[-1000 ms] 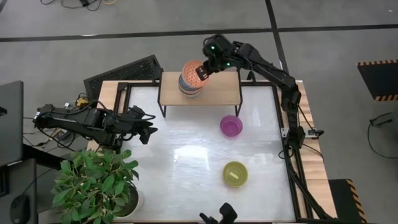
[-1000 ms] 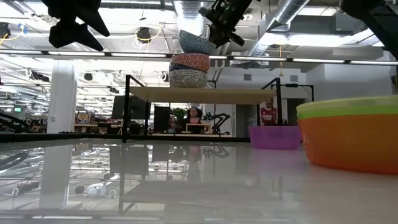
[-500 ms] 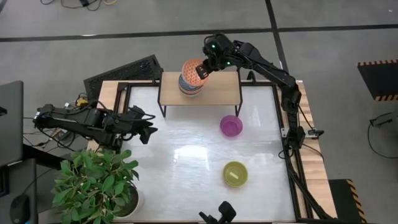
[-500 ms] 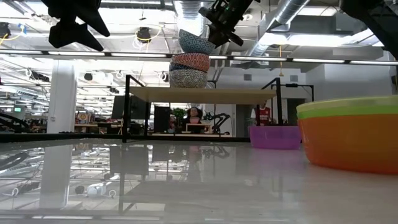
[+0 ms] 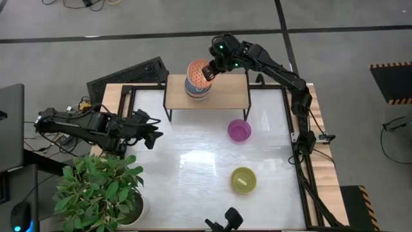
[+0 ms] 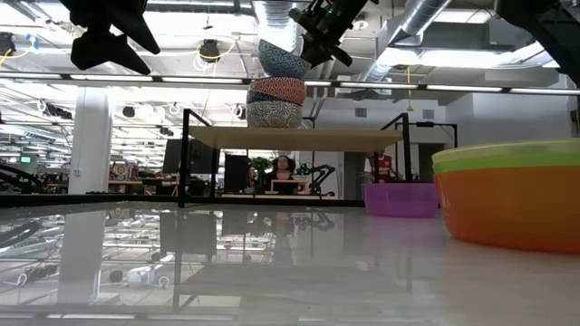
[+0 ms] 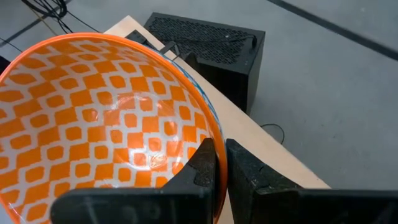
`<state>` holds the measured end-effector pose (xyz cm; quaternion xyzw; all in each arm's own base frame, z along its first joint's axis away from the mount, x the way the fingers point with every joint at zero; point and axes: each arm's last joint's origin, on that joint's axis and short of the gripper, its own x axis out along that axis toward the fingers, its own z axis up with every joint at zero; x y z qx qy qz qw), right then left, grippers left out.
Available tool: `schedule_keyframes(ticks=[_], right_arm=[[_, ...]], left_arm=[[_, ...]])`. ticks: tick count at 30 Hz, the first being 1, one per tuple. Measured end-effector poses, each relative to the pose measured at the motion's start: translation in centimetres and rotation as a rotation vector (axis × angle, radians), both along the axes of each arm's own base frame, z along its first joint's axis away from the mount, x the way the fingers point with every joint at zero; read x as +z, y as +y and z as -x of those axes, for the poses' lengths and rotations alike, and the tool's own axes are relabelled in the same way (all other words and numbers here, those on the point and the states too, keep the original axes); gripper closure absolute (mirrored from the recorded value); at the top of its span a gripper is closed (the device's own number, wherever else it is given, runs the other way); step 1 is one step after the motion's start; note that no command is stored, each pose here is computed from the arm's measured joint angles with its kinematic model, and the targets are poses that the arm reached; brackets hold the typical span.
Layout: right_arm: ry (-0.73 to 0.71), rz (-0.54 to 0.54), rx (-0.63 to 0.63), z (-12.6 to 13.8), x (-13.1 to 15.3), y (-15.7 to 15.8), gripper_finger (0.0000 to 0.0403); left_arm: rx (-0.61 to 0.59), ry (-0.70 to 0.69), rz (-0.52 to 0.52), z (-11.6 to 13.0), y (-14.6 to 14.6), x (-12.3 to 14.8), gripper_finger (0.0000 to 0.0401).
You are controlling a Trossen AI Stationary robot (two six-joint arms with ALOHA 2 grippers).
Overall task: Place and stack bowls onto a shelf
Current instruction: Stack the orange patterned bowl on top of the blue patterned bowl on the shelf
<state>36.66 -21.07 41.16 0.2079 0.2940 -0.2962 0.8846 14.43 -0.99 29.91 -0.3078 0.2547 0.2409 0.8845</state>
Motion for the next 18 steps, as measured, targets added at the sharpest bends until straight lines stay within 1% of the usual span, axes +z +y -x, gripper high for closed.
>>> schedule_keyframes(ticks=[3,11,18], right_arm=[[-0.003,0.021,0.018,-0.2,0.1,0.1,0.0363],[0.003,0.037,0.037,-0.2,0.1,0.2,0.0363],[0.032,0.090,0.087,-0.2,0.1,0.2,0.0363]], left_arm=[[0.006,0.011,-0.007,0.1,0.0,-0.1,0.0211],[0.057,0.008,-0.032,0.1,0.4,-0.1,0.0211],[0.148,-0.009,-0.013,0.0,1.8,0.0,0.0211]])
